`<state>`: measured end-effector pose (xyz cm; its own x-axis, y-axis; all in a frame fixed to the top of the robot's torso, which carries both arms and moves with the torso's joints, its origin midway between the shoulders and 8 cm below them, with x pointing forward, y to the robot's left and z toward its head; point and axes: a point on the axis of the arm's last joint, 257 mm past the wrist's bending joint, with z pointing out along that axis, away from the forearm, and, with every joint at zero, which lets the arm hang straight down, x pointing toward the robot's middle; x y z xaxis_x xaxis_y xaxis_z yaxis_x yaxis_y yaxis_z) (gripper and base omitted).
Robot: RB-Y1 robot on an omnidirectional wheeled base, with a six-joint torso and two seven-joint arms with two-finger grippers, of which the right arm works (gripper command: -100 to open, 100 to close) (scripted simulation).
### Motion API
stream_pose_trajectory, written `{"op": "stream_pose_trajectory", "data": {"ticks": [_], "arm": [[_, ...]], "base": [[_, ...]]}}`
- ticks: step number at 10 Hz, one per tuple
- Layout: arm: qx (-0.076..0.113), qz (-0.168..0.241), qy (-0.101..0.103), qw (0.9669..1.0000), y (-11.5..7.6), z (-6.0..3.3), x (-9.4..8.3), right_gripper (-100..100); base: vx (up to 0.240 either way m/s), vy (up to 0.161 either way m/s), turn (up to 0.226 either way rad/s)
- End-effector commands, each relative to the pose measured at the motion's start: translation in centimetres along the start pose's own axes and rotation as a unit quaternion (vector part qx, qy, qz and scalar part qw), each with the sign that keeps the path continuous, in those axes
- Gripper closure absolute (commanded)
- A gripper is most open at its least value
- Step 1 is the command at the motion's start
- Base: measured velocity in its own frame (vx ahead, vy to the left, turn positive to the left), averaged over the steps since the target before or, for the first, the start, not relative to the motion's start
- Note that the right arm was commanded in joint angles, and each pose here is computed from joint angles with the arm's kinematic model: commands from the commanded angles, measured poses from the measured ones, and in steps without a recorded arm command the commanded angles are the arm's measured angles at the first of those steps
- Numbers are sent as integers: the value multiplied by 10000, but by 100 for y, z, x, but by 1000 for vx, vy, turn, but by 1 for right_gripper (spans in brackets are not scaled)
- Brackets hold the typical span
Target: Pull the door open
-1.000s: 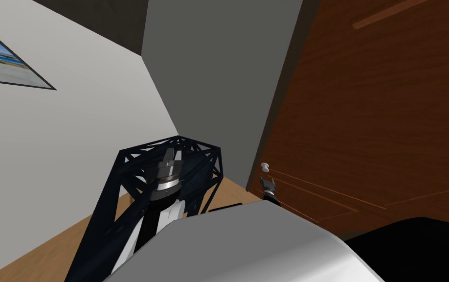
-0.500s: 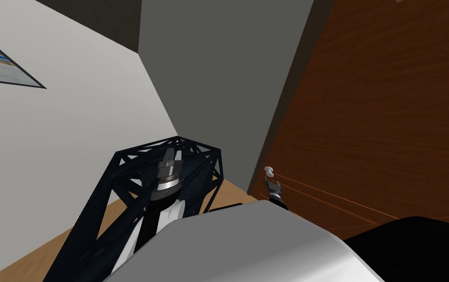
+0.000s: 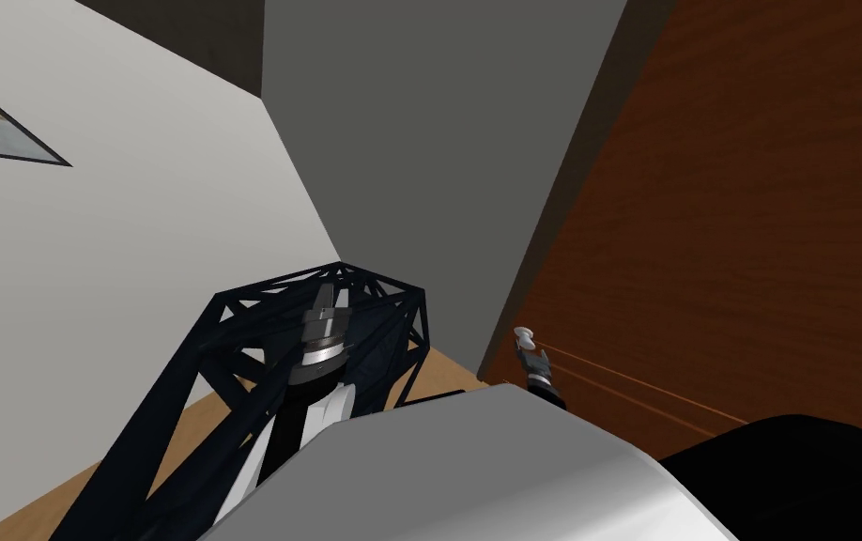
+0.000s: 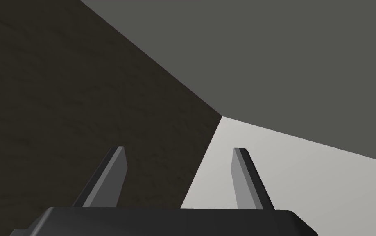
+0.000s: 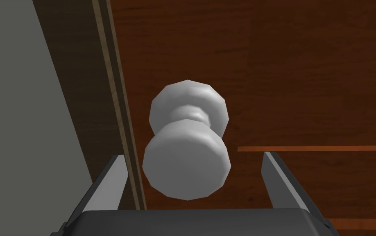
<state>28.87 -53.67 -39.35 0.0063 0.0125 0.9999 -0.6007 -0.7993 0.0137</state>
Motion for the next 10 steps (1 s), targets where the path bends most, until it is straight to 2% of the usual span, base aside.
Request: {"op": "stream_pose_trajectory", "data": {"ticks": [1,2,3,4,9,10], "arm": [[-10,11,4,10000,115,11,7,-100],[-15,11,5,10000,183,18,15,-100],[-13,7,8,10000,145,25,24,-100],[-13,7,8,10000,145,25,24,100],[-13,7,8,10000,145,25,24,100],[122,3,2,9999,67,9,21,100]], "base": [[133,7,7],[151,-5,6],[65,-7,3],[-10,-2,-13],[-11,0,5],[-110,-5,55]]}}
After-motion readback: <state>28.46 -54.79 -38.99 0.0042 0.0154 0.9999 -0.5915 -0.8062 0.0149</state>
